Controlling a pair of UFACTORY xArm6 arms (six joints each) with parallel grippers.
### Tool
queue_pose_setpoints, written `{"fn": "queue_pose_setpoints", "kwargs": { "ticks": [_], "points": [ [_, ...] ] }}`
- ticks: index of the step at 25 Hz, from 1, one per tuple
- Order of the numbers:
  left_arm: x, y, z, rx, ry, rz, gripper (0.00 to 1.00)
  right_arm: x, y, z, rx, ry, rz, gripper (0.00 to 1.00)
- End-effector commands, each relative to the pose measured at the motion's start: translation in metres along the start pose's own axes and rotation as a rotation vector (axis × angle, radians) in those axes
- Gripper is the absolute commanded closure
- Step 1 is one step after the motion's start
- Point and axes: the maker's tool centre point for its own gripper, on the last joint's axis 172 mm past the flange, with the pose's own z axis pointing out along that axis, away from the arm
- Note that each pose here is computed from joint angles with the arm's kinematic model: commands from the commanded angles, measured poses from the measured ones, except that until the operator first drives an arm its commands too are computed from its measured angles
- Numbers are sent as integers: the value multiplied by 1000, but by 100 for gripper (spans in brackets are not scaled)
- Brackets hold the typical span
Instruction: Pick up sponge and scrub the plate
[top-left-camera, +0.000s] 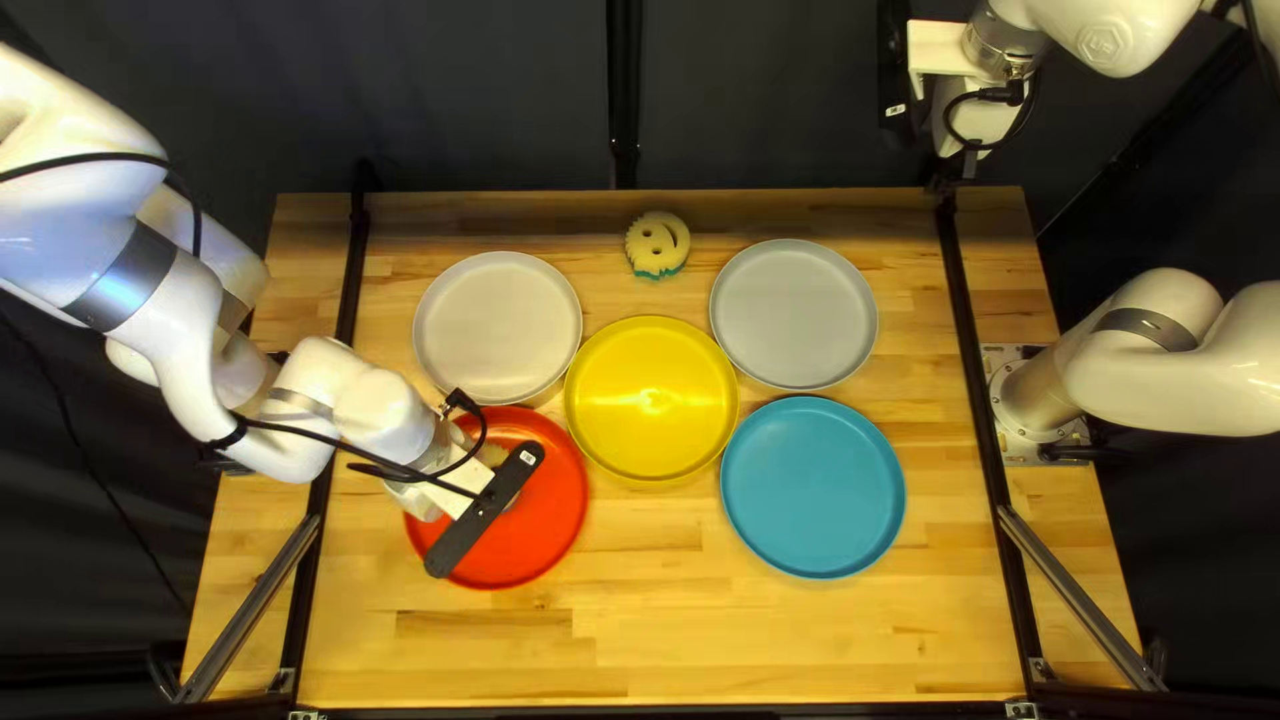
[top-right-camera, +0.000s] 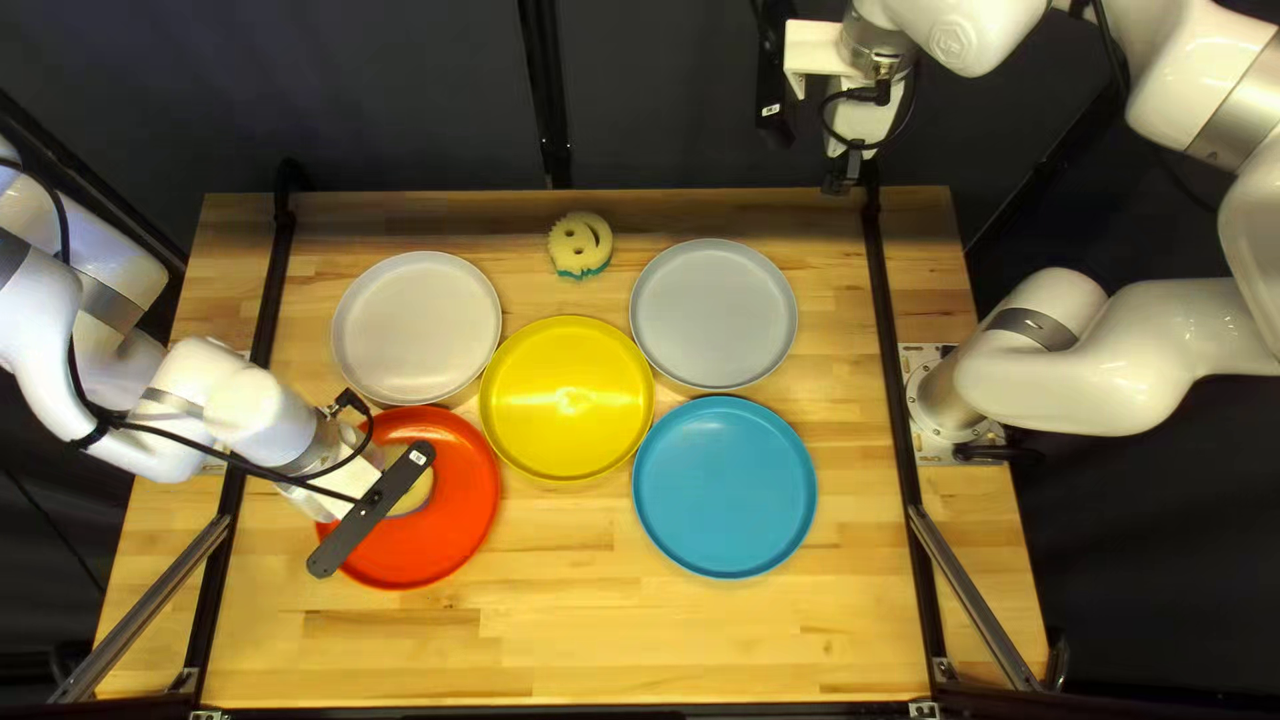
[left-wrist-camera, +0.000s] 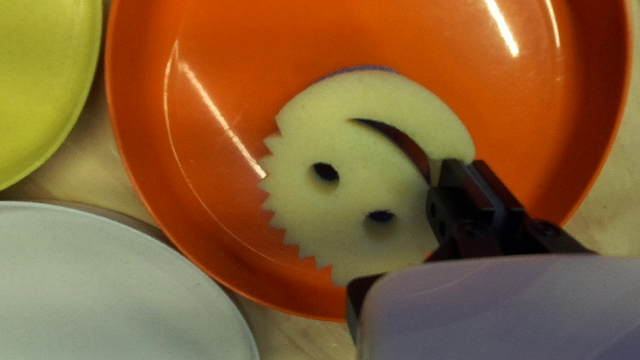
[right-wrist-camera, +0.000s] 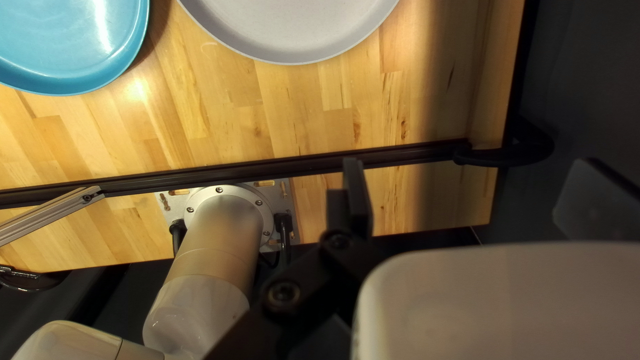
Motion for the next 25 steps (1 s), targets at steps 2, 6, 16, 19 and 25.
{"fn": "queue_pose_setpoints", "kwargs": {
  "ticks": [2, 6, 16, 19, 25],
  "points": [
    [26, 20, 6, 11, 0, 27, 100, 0, 0, 0, 0, 0, 0, 0],
    [49, 39, 4, 28, -6, 47, 100, 0, 0, 0, 0, 0, 0, 0],
    [50, 46, 12, 30, -10, 65, 100, 0, 0, 0, 0, 0, 0, 0],
    [34, 25, 10, 25, -7, 56, 100, 0, 0, 0, 0, 0, 0, 0],
    [15, -9, 3, 18, 2, 39, 100, 0, 0, 0, 0, 0, 0, 0]
  ]
}}
